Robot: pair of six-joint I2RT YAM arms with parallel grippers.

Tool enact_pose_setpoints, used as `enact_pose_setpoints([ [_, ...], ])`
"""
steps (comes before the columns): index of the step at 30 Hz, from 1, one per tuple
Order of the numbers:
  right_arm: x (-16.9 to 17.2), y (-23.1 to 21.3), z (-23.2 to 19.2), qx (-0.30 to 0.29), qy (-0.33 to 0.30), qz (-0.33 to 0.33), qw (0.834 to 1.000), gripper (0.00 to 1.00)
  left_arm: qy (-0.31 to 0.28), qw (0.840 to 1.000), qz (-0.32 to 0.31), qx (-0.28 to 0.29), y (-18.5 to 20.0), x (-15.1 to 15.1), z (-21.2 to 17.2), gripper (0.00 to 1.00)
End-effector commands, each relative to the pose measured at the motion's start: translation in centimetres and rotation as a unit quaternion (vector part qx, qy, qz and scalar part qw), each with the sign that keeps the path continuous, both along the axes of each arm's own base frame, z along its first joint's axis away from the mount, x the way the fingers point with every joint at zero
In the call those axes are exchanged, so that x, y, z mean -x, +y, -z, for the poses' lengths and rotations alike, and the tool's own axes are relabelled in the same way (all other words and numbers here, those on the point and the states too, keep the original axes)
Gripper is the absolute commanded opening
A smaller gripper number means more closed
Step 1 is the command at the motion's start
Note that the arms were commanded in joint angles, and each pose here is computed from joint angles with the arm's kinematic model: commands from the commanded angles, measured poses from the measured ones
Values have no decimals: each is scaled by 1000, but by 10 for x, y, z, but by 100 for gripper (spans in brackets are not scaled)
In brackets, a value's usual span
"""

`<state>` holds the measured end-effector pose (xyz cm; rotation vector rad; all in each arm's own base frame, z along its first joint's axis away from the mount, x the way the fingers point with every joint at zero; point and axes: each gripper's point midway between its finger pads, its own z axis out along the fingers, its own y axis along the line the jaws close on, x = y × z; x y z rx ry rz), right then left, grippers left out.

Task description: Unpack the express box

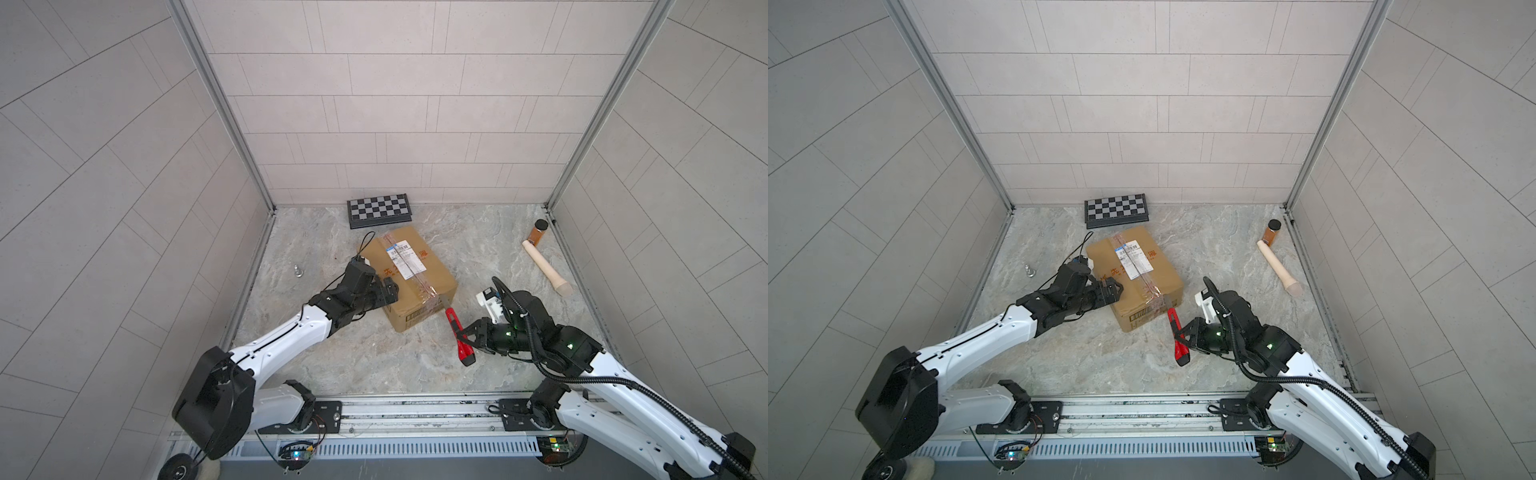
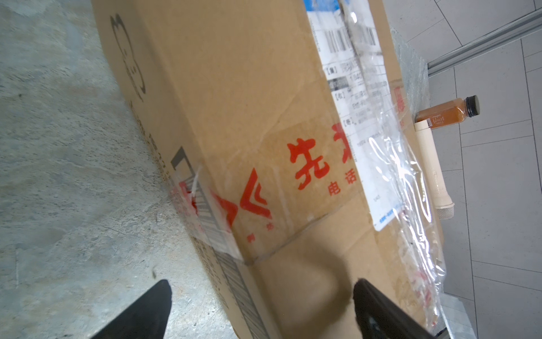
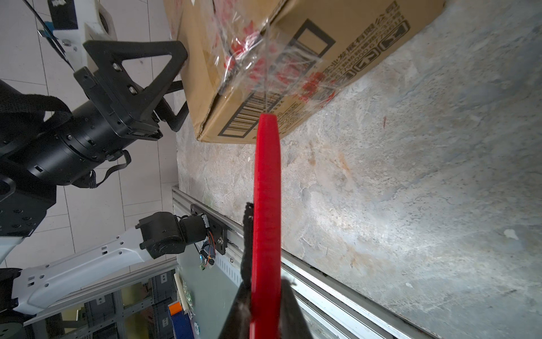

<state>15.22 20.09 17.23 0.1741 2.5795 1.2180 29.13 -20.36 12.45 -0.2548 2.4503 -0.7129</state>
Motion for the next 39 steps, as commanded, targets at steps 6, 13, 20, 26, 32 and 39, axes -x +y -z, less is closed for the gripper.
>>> enact_pose_setpoints([
  [6,-5,2,-6,-12,-8,9,1000,0,-6,1000,-2,8,1,-1,-2,100],
  [13,-4,2,7,-6,5,9,1000,0,-6,1000,-2,10,0,-1,-2,100],
  [20,-5,2,8,-11,5,12,1000,0,-7,1000,-2,11,0,-1,-2,100],
  [26,-6,4,8,-25,9,20,999,0,-8,1000,-2,12,0,-1,-2,100],
  [32,-8,12,3,-58,13,21,998,0,-14,1000,3,24,-4,-1,-5,100],
  [39,-10,20,-7,-91,15,16,996,0,-27,998,12,46,-12,-2,-11,100],
])
